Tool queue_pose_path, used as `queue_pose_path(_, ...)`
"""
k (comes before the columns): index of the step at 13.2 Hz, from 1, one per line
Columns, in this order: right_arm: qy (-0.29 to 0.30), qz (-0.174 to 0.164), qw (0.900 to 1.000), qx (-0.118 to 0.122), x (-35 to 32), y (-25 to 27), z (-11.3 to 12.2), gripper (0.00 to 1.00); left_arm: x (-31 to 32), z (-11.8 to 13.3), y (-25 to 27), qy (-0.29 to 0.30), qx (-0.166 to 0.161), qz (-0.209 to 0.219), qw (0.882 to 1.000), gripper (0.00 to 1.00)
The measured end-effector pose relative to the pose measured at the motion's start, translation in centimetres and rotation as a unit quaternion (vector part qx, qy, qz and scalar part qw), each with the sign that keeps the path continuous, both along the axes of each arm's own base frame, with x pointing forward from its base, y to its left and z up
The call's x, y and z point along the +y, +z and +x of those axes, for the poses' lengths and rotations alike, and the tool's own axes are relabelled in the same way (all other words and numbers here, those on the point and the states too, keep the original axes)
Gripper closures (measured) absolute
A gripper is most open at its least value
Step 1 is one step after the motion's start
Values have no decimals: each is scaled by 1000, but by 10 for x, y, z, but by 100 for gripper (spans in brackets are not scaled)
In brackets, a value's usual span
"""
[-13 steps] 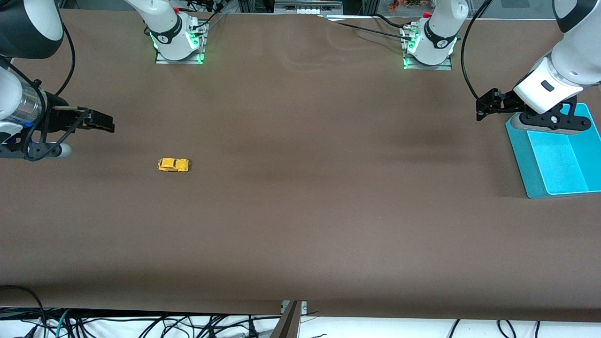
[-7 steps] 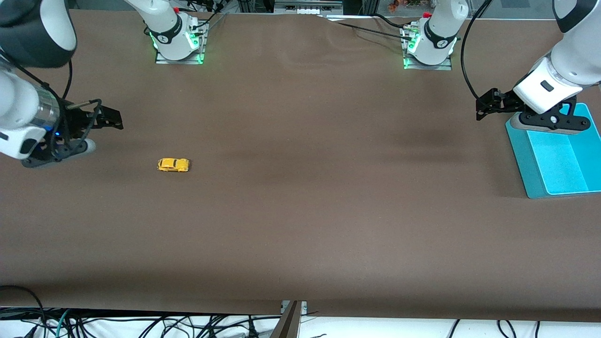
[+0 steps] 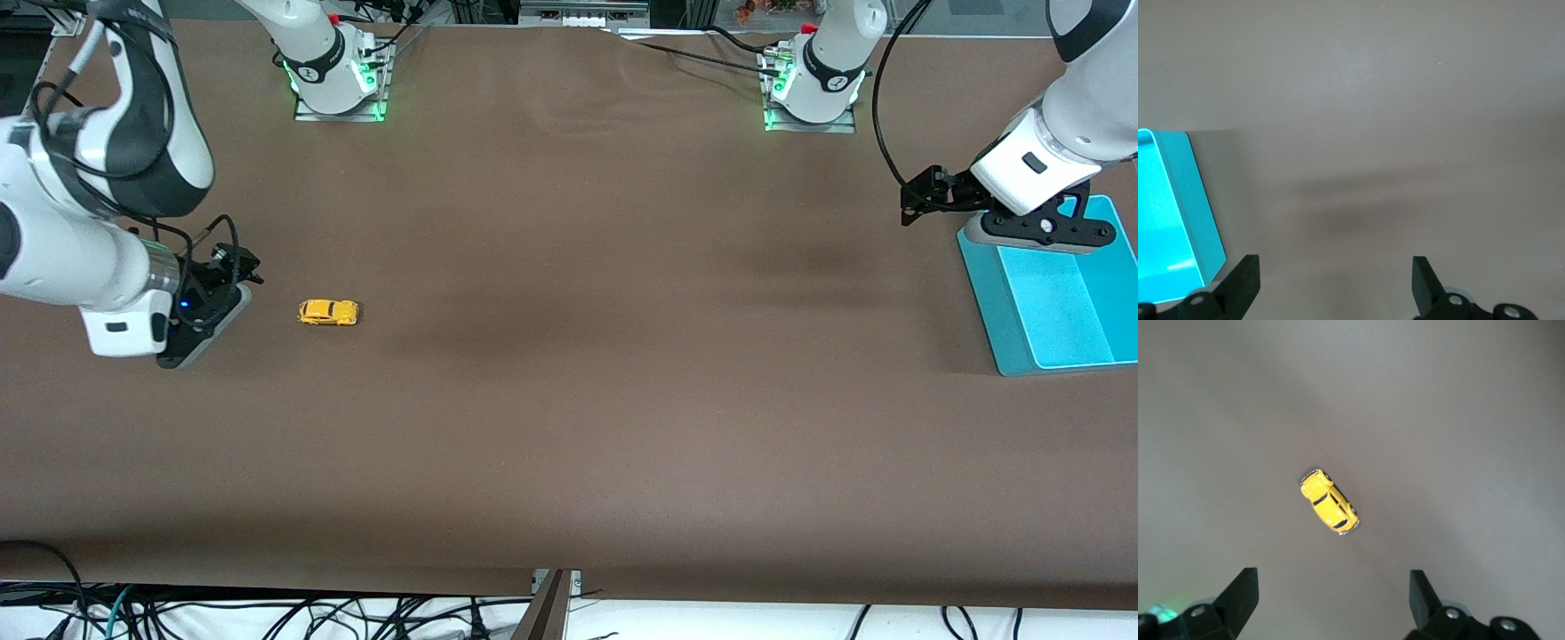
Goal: Wind and store yellow beetle car
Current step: 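Move the right gripper over the yellow beetle car and lower it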
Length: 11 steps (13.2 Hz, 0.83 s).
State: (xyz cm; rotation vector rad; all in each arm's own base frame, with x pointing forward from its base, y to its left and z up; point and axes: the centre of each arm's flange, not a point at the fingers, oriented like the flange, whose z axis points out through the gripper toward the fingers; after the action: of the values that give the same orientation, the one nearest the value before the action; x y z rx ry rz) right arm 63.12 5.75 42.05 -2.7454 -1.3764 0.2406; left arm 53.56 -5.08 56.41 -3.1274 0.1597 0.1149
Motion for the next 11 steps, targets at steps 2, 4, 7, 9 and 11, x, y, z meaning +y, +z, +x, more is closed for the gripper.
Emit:
queue_pose_path(2, 60, 10, 998, -9, 0, -35, -6, 0, 0, 0, 1, 0, -1, 0, 1000, 0)
queue_pose_path(4, 114, 19, 993, -15, -1, -72, -16, 0, 0, 0, 2, 0, -2, 0, 1000, 0)
queue_pose_path(7, 177, 27, 983, -27, -2, -122, -38, 0, -8, 1, 6, -6, -6, 0, 1000, 0)
queue_pose_path(9, 210, 30, 976, -39, -2, -146, -51, 0, -12, 1, 6, -7, -5, 0, 1000, 0)
queue_pose_path(11, 237, 31, 969, -57, -4, -165, -64, 0, -12, 2, 5, -7, -5, 0, 1000, 0)
